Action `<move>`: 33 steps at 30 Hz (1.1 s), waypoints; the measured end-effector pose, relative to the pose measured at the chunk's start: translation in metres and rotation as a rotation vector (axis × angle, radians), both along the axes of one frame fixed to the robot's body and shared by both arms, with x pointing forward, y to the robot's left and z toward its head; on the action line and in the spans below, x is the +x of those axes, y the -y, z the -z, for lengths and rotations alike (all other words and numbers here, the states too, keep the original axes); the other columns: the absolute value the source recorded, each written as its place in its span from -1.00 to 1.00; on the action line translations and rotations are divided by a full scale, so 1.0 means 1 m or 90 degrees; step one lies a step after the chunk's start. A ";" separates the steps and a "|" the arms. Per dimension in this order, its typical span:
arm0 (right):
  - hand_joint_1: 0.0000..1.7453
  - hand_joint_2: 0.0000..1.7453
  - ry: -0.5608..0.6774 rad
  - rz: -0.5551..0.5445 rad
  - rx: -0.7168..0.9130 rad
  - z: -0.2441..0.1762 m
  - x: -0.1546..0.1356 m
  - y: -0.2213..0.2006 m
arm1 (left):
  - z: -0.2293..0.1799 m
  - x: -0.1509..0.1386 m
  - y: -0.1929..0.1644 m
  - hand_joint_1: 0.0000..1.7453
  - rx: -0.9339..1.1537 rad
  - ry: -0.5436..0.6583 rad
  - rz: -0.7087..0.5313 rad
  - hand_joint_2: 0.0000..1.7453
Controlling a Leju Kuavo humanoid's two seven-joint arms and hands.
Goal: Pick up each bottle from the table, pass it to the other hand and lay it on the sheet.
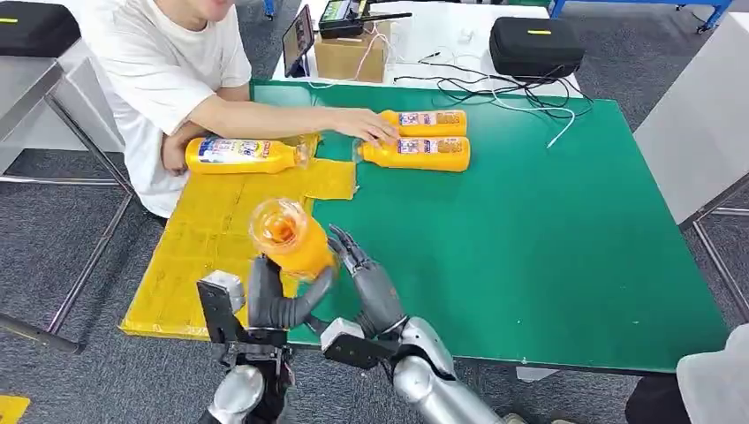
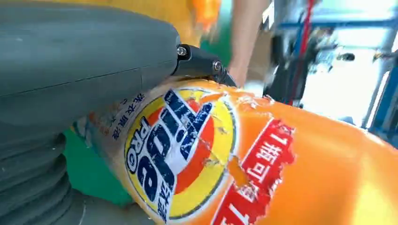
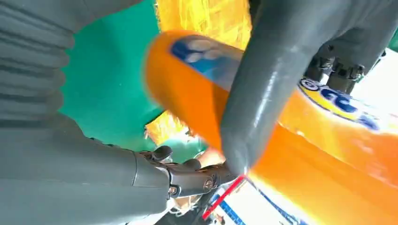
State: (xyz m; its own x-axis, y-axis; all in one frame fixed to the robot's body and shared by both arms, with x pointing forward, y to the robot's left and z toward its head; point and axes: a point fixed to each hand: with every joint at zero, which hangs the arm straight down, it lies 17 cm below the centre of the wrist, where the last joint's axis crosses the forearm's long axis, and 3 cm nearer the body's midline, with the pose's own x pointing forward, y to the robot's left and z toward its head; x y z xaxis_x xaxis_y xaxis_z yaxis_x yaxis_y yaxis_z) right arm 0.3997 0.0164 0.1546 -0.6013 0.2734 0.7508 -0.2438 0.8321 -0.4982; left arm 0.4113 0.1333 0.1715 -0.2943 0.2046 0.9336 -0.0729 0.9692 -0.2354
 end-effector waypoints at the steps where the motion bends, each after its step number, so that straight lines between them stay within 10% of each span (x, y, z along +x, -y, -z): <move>1: -1.00 -1.00 0.000 0.002 0.003 0.000 0.000 0.000 | 0.002 0.002 -0.003 1.00 0.010 -0.001 -0.004 1.00; 8: -1.00 -1.00 -0.009 0.062 0.046 0.003 0.003 0.021 | 0.010 0.019 -0.039 1.00 0.161 0.002 -0.082 1.00; 20: -1.00 -1.00 -0.055 0.116 0.102 0.025 -0.009 0.047 | 0.052 0.062 -0.096 1.00 0.796 -0.041 -0.145 1.00; 32: -1.00 -1.00 -0.077 0.157 0.138 0.025 -0.007 0.072 | 0.118 0.088 -0.142 1.00 0.911 -0.219 -0.032 1.00; 33: -1.00 -1.00 -0.077 0.158 0.139 0.025 -0.006 0.073 | 0.122 0.090 -0.143 0.74 0.912 -0.228 -0.023 1.00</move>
